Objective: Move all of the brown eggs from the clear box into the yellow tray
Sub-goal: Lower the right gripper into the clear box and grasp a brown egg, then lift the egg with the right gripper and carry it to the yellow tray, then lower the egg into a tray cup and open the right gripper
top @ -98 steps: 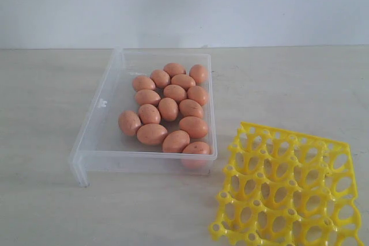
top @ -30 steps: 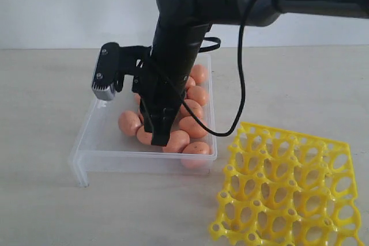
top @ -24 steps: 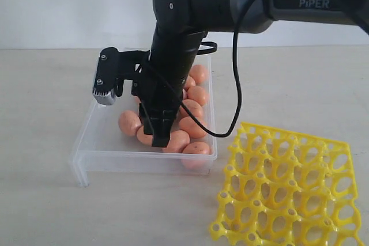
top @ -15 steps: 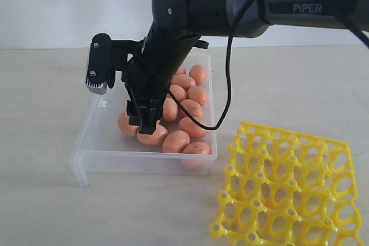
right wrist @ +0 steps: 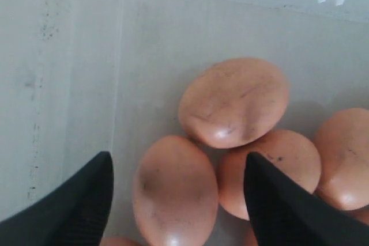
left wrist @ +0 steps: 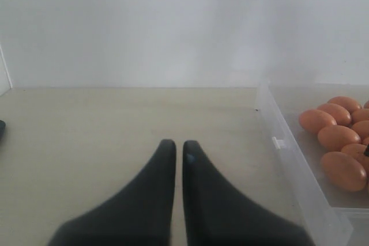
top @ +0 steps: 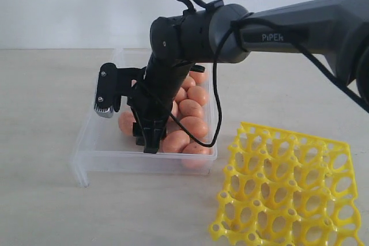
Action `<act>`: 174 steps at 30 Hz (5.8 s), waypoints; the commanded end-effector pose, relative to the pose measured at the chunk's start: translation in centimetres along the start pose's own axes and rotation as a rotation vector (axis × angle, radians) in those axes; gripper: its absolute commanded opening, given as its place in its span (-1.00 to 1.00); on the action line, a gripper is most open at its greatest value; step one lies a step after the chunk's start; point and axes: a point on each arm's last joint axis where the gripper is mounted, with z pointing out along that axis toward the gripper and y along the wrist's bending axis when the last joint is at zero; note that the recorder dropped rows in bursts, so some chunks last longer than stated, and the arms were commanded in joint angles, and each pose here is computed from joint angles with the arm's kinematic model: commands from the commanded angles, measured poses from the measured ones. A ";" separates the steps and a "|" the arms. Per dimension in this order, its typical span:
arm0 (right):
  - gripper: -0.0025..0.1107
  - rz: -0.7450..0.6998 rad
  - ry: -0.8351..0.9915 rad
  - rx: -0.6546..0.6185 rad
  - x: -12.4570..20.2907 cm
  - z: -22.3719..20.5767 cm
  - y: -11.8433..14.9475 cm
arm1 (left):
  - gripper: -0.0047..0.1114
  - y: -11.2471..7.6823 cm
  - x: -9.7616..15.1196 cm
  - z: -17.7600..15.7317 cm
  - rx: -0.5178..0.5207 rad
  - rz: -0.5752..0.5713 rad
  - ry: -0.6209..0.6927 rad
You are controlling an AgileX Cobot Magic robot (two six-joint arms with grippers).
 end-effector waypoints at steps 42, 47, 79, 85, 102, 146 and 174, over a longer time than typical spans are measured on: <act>-0.96 0.566 -0.370 -0.013 -2.8 -7.1 -1.3 | -0.85 0.0 0.1 0.0 -0.001 0.002 -0.005; -0.96 0.748 -0.547 0.163 -0.8 -9.9 -1.3 | -0.85 0.0 0.1 0.0 -0.001 0.002 -0.005; -0.96 1.060 -0.841 0.800 21.3 -20.1 6.0 | -0.85 0.0 0.1 0.0 -0.001 0.002 -0.005; -0.96 1.021 -0.915 0.123 22.6 -16.6 4.9 | -0.85 0.0 0.1 0.0 -0.001 0.002 -0.005; -0.96 0.836 -0.641 -0.059 21.9 -8.6 5.7 | -0.85 0.0 0.1 0.0 -0.001 0.002 -0.005; -0.62 0.814 -0.538 0.106 22.2 -7.8 4.8 | -0.85 0.0 0.1 0.0 -0.001 0.002 -0.005; -0.08 0.781 -0.503 0.095 22.4 -7.6 5.1 | -0.85 0.0 0.1 0.0 -0.001 0.002 -0.005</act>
